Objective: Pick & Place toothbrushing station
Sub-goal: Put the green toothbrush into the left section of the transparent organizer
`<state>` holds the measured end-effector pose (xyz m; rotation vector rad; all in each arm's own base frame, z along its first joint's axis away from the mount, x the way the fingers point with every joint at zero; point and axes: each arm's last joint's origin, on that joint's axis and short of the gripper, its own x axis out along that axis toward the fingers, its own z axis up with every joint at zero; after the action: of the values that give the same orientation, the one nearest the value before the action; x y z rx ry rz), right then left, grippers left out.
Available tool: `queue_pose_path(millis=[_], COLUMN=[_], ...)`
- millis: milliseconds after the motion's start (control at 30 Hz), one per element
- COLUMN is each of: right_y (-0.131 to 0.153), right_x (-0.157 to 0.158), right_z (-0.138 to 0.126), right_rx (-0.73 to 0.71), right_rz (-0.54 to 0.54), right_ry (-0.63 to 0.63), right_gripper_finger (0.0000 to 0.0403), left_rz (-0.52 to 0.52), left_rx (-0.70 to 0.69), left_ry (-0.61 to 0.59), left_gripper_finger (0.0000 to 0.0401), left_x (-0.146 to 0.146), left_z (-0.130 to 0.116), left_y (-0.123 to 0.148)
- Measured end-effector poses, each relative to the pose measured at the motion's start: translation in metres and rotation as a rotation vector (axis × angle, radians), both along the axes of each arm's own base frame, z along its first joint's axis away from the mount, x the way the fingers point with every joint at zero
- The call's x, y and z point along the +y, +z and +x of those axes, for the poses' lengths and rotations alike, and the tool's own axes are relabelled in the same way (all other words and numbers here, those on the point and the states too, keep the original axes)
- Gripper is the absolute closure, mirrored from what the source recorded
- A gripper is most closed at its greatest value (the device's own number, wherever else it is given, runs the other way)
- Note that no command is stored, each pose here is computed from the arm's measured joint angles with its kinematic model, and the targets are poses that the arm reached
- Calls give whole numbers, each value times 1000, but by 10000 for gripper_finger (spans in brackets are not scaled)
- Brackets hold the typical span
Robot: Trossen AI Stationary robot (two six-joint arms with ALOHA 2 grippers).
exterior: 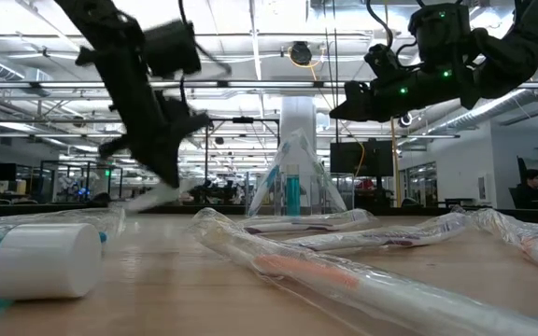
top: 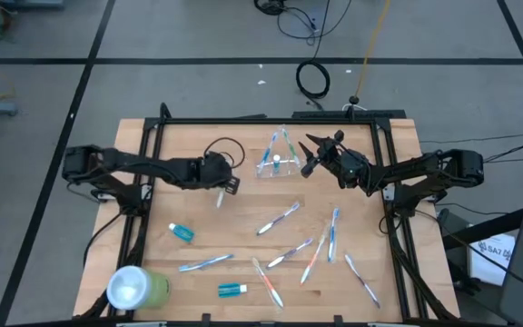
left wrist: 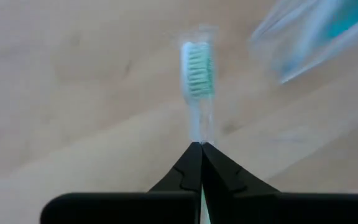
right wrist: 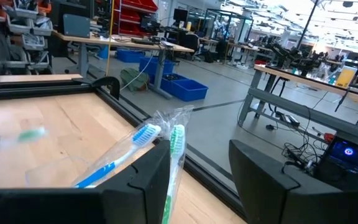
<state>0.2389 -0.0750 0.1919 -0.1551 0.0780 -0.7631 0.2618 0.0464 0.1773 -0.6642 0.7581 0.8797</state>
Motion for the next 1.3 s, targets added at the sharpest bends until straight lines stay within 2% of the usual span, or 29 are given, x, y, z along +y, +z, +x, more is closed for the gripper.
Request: queue_pose_path(millis=[200, 333, 433, 600, 800, 900, 1067, 1300], right_y=[-2, -2, -2, -2, -2, -2, -2, -3], right_x=[0, 0, 0, 0, 0, 0, 0, 0], right_z=[0, 0, 0, 0, 0, 0, 0, 0], right_rx=[0, -9, -5, -6, -7, -7, -7, -4], right_rz=[29, 37, 38, 38, 38, 38, 38, 39], right_ry=[-1, -1, -2, -1, -1, -1, -1, -1], right_gripper_finger=[248, 248, 248, 248, 248, 248, 248, 248], left_rz=[218, 364, 472, 647, 835, 900, 887, 837], left_rx=[-263, -402, -513, -562, -521, -539, -532, -442], left_ry=[-84, -189, -225, -270, -297, -270, -225, -236], left_gripper_finger=[399, 399, 398, 399, 399, 399, 400, 399], left_x=[-7, -13, -13, -8, 7, 17, 32, 40], left_z=[4, 15, 23, 34, 53, 62, 73, 83], left_y=[47, 68, 81, 88, 74, 64, 34, -6])
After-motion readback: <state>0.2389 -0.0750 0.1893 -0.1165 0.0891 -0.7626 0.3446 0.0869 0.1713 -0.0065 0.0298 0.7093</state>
